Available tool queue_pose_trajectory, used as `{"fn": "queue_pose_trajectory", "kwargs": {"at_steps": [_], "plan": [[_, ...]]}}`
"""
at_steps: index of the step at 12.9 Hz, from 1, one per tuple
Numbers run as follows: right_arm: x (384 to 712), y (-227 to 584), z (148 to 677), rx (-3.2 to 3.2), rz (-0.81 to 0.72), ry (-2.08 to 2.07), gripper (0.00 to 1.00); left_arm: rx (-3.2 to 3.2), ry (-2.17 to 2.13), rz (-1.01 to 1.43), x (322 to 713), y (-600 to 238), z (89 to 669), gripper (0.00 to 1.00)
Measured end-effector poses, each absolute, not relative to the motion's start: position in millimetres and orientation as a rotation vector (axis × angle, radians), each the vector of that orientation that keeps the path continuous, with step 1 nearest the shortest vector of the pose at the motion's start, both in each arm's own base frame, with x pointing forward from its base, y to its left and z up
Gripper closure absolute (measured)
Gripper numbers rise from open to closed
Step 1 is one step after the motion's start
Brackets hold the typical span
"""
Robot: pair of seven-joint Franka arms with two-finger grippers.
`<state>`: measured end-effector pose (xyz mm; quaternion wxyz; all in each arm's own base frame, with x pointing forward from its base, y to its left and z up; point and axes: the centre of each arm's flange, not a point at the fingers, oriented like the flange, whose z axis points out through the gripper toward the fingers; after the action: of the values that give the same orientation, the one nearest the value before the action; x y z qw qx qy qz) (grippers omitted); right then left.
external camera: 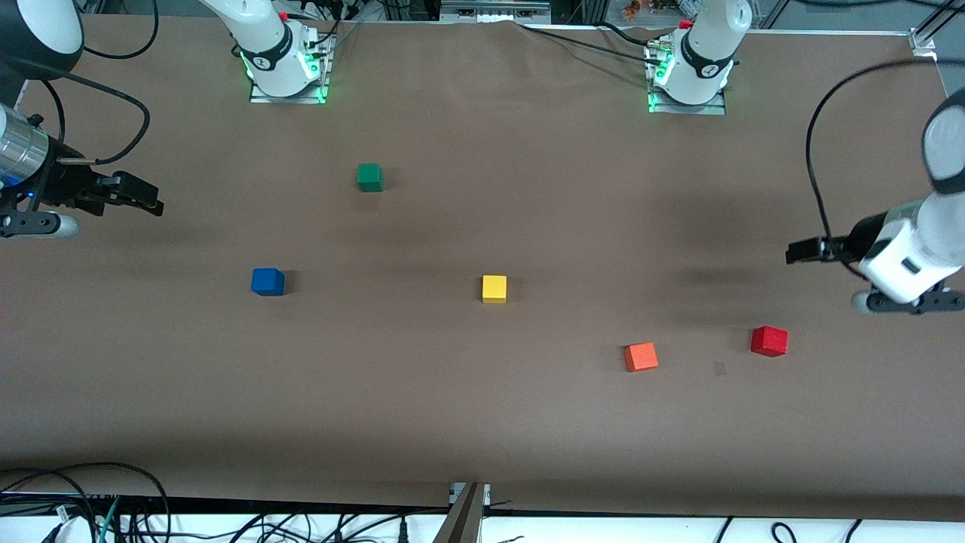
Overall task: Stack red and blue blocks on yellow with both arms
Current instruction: 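Move the left gripper toward the red cube, then grasp the red cube with the left gripper while the right gripper reaches the blue cube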
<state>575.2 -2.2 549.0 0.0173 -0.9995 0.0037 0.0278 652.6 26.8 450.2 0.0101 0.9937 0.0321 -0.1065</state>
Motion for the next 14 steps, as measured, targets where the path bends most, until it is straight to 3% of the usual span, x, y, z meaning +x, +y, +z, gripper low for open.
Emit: {"fn": "queue_pose_trajectory", "kwargs": {"at_steps": [7, 11, 14], "plan": [[573.9, -2.5, 548.3, -3.106, 0.105, 0.012, 0.00, 3.133, -0.010, -0.218, 694.3, 57.3, 292.5, 0.00], [573.5, -4.0, 546.9, -3.106, 0.114, 0.018, 0.00, 3.138, -0.181, -0.067, 686.7, 103.8, 220.0, 0.00], [574.3, -7.0, 543.3, -3.106, 0.126, 0.027, 0.00, 3.134, -0.215, -0.026, 681.4, 94.3, 203.5, 0.00]]}}
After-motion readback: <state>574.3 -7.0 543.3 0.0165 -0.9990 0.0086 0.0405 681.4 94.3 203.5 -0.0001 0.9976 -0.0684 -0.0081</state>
